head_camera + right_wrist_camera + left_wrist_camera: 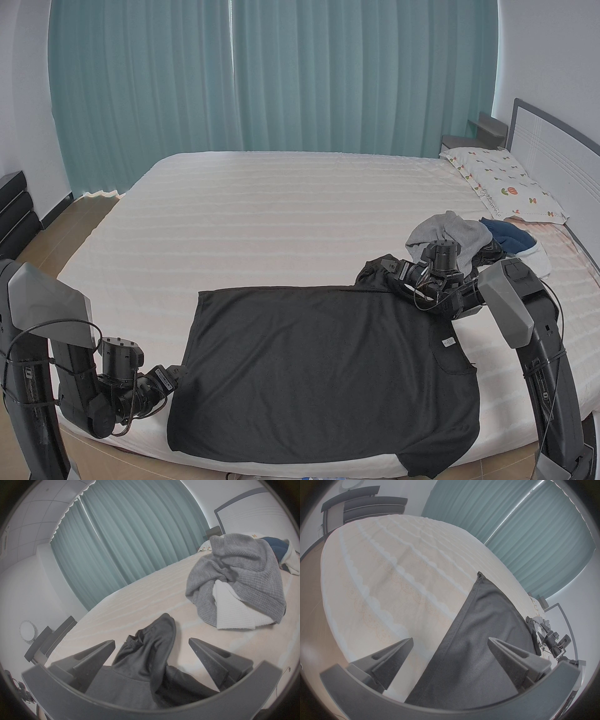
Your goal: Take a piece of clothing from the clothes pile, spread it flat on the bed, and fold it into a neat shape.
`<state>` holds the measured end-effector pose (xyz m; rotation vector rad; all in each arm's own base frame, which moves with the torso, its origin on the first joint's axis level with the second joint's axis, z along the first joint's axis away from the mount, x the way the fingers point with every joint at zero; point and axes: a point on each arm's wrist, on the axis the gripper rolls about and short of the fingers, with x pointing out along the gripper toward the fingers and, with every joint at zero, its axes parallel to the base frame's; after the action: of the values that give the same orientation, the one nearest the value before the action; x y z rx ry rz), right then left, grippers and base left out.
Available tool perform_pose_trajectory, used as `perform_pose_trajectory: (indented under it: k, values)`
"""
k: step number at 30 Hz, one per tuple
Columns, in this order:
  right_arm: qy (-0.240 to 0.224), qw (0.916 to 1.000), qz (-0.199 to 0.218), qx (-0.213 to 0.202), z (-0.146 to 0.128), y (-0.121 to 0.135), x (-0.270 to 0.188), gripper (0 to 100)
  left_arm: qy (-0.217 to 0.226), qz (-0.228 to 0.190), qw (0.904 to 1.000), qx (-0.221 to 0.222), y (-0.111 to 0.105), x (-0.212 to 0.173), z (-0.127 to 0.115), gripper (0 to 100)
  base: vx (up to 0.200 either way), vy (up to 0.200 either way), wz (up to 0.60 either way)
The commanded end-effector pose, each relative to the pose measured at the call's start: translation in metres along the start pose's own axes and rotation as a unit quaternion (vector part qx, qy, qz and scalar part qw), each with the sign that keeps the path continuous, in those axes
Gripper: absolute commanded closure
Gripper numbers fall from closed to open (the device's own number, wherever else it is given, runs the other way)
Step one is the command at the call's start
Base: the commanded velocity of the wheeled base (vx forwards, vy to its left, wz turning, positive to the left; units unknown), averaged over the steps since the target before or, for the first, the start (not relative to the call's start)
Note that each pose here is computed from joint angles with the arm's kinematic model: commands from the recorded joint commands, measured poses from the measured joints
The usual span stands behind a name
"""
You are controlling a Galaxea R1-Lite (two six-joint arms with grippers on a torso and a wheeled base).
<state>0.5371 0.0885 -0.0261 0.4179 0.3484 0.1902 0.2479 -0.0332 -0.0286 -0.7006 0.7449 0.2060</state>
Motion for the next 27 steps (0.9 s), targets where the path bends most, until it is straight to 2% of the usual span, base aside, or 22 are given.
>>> perform_pose_trajectory:
  k: [1,9,10,24,27]
  values:
    - [0.001,1.0000,0.000,0.000,-0.005,-0.002,0.003,0,0.000,0.000,1.0000,0.000,0.000,0.000,0.000,0,0.000,0.000,0.00]
    - [0.009,0.9999,-0.007,0.005,-0.012,-0.009,0.008,0,0.000,0.000,1.0000,0.000,0.000,0.000,0.000,0,0.000,0.000,0.00]
    - [0.011,0.9999,-0.008,0.006,-0.014,-0.011,0.008,100,0.000,0.000,1.0000,0.000,0.000,0.000,0.000,0,0.000,0.000,0.00]
    - [-0.004,0.9999,-0.012,0.011,-0.005,-0.018,0.009,100,0.001,0.001,1.0000,0.000,0.000,0.001,0.000,0,0.000,0.000,0.00]
    - [-0.019,0.9991,-0.013,0.034,0.004,-0.017,0.009,100,0.001,0.001,1.0000,0.000,0.000,0.001,0.000,0,0.000,0.000,0.00]
